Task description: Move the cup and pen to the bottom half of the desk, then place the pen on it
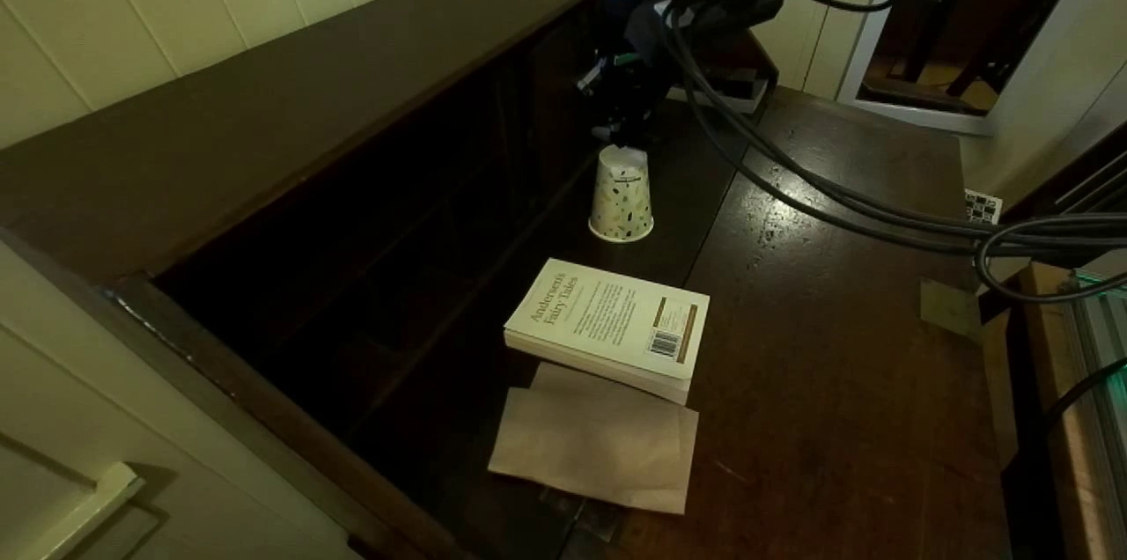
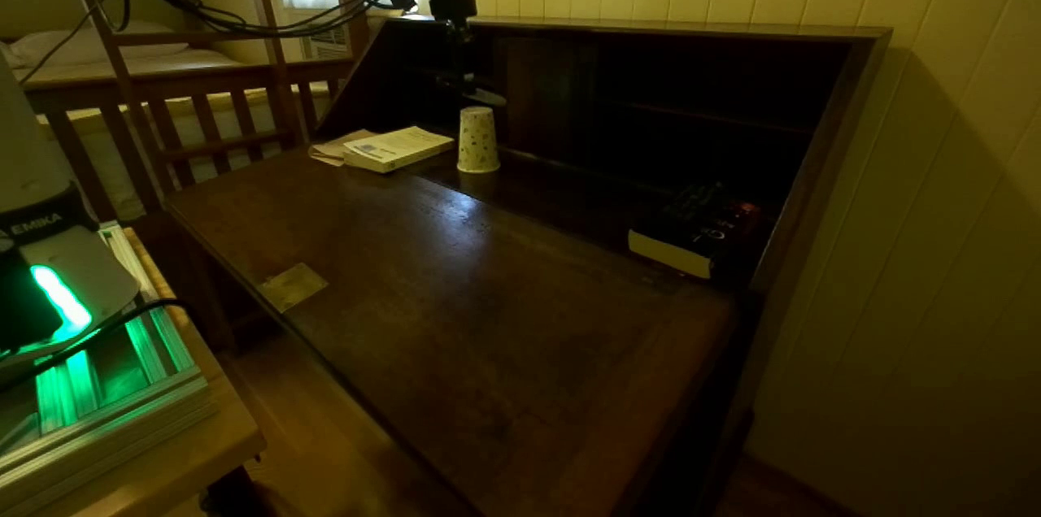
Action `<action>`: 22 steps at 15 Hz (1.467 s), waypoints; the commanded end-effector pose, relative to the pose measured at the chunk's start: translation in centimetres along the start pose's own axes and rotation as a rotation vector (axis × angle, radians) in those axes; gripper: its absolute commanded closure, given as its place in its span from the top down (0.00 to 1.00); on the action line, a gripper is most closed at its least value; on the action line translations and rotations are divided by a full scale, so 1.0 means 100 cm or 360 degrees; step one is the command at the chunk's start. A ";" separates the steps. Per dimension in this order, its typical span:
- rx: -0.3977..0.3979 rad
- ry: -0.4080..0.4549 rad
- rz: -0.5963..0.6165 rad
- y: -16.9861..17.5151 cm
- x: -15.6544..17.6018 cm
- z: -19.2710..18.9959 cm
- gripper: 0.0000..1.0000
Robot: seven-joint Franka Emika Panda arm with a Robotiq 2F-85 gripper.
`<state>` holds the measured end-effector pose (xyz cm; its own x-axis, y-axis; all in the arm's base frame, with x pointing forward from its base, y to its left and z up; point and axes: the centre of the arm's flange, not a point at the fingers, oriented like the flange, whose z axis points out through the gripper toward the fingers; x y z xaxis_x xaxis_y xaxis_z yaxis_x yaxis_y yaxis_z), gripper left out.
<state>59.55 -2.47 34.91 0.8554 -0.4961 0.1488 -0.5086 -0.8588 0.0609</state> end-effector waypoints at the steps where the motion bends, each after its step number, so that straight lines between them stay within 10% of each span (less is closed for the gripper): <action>1: -0.0070 0.0017 0.0077 -0.006 -0.001 0.000 0.05; 22: -0.0192 0.0086 0.0128 -0.011 -0.003 0.016 0.05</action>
<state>59.59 -1.98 33.45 0.8148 -0.5467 0.1930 -0.5740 -0.8075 0.1360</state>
